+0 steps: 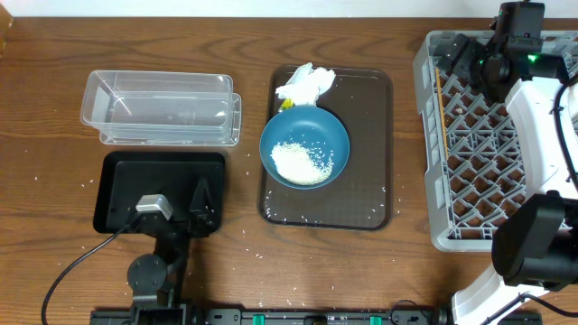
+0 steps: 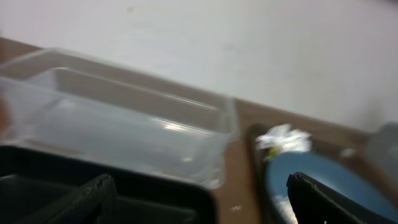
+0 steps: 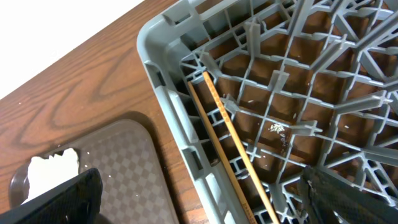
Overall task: Sort waste into correct bins and load items into the dishwasher rack
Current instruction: 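Move the left gripper over the tray to the blue rice bowl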
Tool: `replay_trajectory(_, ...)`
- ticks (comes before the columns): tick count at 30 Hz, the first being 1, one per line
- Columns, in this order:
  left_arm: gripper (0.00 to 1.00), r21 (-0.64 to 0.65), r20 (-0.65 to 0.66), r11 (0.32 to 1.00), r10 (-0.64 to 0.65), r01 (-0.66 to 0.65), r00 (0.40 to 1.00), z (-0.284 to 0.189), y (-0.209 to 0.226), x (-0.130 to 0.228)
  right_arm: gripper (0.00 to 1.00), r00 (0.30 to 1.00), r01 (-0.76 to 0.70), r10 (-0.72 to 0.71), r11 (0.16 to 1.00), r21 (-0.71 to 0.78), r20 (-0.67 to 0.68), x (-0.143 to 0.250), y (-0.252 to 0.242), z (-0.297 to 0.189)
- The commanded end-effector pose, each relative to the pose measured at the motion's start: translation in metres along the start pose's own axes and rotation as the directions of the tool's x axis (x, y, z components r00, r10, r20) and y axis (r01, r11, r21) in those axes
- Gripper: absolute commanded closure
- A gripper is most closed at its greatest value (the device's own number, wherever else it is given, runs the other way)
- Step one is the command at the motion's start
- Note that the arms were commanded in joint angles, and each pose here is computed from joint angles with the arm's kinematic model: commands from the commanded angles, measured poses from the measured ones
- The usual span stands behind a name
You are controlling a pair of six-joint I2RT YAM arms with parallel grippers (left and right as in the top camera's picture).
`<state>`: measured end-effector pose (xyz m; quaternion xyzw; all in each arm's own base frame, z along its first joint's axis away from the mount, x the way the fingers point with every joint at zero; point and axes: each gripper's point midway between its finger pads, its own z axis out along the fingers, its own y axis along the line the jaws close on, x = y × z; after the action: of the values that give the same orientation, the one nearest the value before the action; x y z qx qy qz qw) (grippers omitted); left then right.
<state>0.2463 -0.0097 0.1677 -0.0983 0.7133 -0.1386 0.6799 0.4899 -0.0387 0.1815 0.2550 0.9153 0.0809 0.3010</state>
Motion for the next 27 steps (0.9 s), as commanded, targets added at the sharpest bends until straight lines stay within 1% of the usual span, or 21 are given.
replay_trajectory(1, 0.09, 0.222, -0.08, 0.941, -0.245, 0.257, 0.966, -0.005, -0.041, 0.002, 0.01, 1.0, -0.023, 0.023, 1.0, -0.008, -0.009, 0.0, -0.002, 0.001)
replay_trajectory(4, 0.09, 0.288, -0.08, 0.922, -0.246, 0.259, 0.966, -0.008, -0.053, -0.004, 0.01, 1.0, -0.022, 0.022, 1.0, -0.008, -0.009, 0.0, -0.002, 0.001)
replay_trajectory(5, 0.09, 0.327, -0.081, 0.911, -0.237, 0.251, 0.968, -0.011, -0.061, -0.008, 0.01, 1.0, -0.022, 0.022, 1.0, -0.008, -0.009, 0.0, -0.002, 0.001)
replay_trajectory(8, 0.09, 0.394, -0.061, 0.889, -0.228, 0.233, 0.972, -0.017, -0.075, -0.023, 0.01, 1.0, -0.022, 0.022, 1.0, -0.008, -0.009, 0.0, -0.002, 0.001)
replay_trajectory(12, 0.09, 0.409, -0.031, 0.888, -0.216, 0.21, 0.976, -0.021, -0.084, -0.049, 0.01, 1.0, -0.022, 0.022, 1.0, -0.008, -0.009, 0.0, -0.002, 0.001)
replay_trajectory(15, 0.09, 0.404, -0.024, 0.9, -0.168, 0.163, 0.986, -0.017, -0.091, -0.07, 0.01, 1.0, -0.022, 0.022, 1.0, -0.008, -0.009, 0.0, -0.002, 0.001)
replay_trajectory(17, 0.09, 0.398, -0.041, 0.908, -0.122, 0.128, 0.992, -0.009, -0.096, -0.082, 0.01, 1.0, -0.022, 0.022, 1.0, -0.008, -0.009, 0.0, -0.002, 0.001)
replay_trajectory(20, 0.09, 0.398, -0.14, 0.914, -0.023, 0.077, 0.99, 0.012, -0.106, -0.092, 0.01, 1.0, -0.022, 0.022, 1.0, -0.008, -0.009, 0.0, -0.002, 0.001)
replay_trajectory(22, 0.09, 0.386, -0.269, 0.917, 0.01, 0.098, 0.963, 0.029, -0.11, -0.088, 0.01, 1.0, -0.022, 0.022, 1.0, -0.008, -0.009, 0.0, -0.002, 0.001)
replay_trajectory(23, 0.09, 0.375, -0.343, 0.919, 0.016, 0.121, 0.939, 0.037, -0.112, -0.084, 0.01, 1.0, -0.022, 0.022, 1.0, -0.008, -0.009, 0.0, -0.002, 0.001)
replay_trajectory(24, 0.09, 0.359, -0.429, 0.921, 0.018, 0.152, 0.903, 0.044, -0.114, -0.078, 0.01, 1.0, -0.022, 0.022, 1.0, -0.008, -0.009, 0.0, -0.002, 0.001)
replay_trajectory(25, 0.09, 0.343, -0.511, 0.922, 0.02, 0.182, 0.86, 0.049, -0.116, -0.072, 0.01, 1.0, -0.022, 0.022, 1.0, -0.008, -0.009, 0.0, -0.002, 0.001)
replay_trajectory(27, 0.09, 0.325, -0.629, 0.911, 0.009, 0.252, 0.778, 0.056, -0.125, -0.064, 0.01, 1.0, -0.022, 0.022, 1.0, -0.008, -0.009, 0.0, -0.002, 0.001)
